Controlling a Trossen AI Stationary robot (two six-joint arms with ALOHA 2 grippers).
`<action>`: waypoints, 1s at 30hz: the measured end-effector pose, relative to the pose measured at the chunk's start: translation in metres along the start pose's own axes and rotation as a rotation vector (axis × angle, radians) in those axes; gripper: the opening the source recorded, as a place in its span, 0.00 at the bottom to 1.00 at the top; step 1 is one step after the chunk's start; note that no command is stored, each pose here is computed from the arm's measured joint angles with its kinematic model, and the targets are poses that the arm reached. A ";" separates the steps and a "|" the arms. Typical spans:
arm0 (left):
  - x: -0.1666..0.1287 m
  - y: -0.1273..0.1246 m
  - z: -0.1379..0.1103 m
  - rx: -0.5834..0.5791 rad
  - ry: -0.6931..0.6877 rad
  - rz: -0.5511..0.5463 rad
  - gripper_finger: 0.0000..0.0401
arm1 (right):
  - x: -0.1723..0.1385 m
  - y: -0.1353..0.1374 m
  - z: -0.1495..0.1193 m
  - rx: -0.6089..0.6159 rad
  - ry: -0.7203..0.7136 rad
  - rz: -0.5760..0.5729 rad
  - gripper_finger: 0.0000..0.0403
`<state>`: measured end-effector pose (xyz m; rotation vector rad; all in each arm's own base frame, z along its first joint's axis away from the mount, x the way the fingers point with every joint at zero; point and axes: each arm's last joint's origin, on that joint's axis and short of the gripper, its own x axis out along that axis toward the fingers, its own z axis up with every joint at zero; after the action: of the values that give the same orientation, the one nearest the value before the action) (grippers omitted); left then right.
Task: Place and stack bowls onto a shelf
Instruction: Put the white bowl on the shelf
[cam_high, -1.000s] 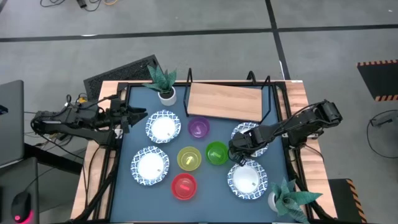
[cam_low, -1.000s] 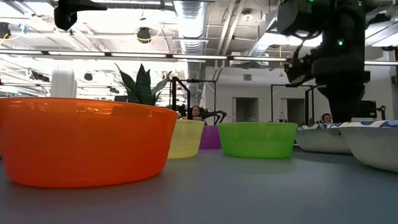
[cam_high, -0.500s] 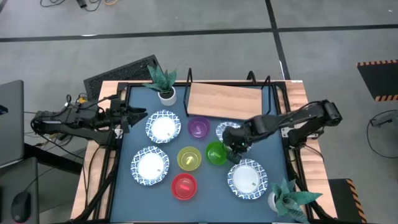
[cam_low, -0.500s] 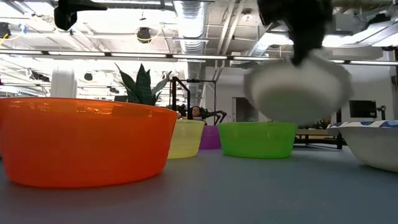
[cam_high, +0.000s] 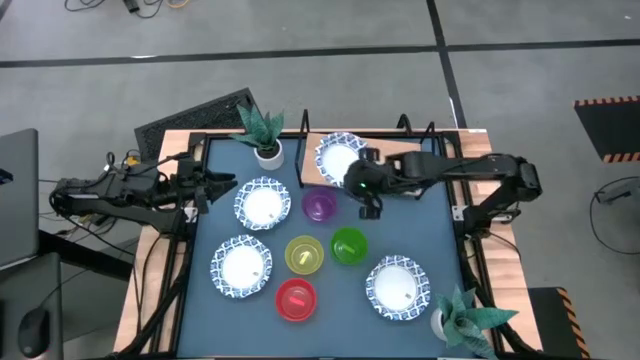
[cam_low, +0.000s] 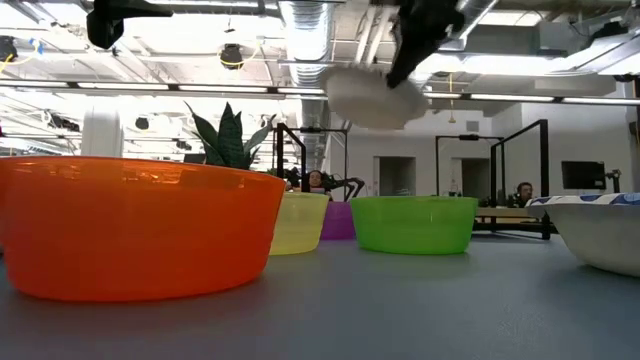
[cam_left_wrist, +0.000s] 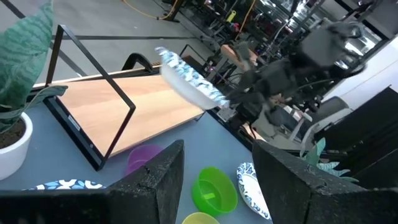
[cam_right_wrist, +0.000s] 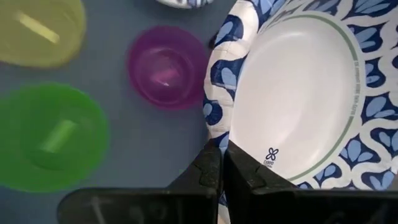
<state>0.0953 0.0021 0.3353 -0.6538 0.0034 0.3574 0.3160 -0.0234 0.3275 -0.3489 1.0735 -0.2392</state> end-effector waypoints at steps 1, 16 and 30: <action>0.000 0.000 0.000 0.000 -0.004 0.005 0.43 | 0.009 -0.004 0.000 -0.028 0.024 -0.005 0.07; 0.000 0.001 0.001 -0.005 -0.023 0.027 0.43 | 0.144 -0.036 -0.008 -0.187 0.237 -0.009 0.06; 0.000 0.001 0.001 -0.008 -0.027 0.032 0.43 | 0.155 -0.035 -0.002 -0.189 0.181 -0.018 0.12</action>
<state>0.0949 0.0032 0.3353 -0.6574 -0.0131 0.3969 0.3851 -0.1113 0.2143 -0.5142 1.2762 -0.1882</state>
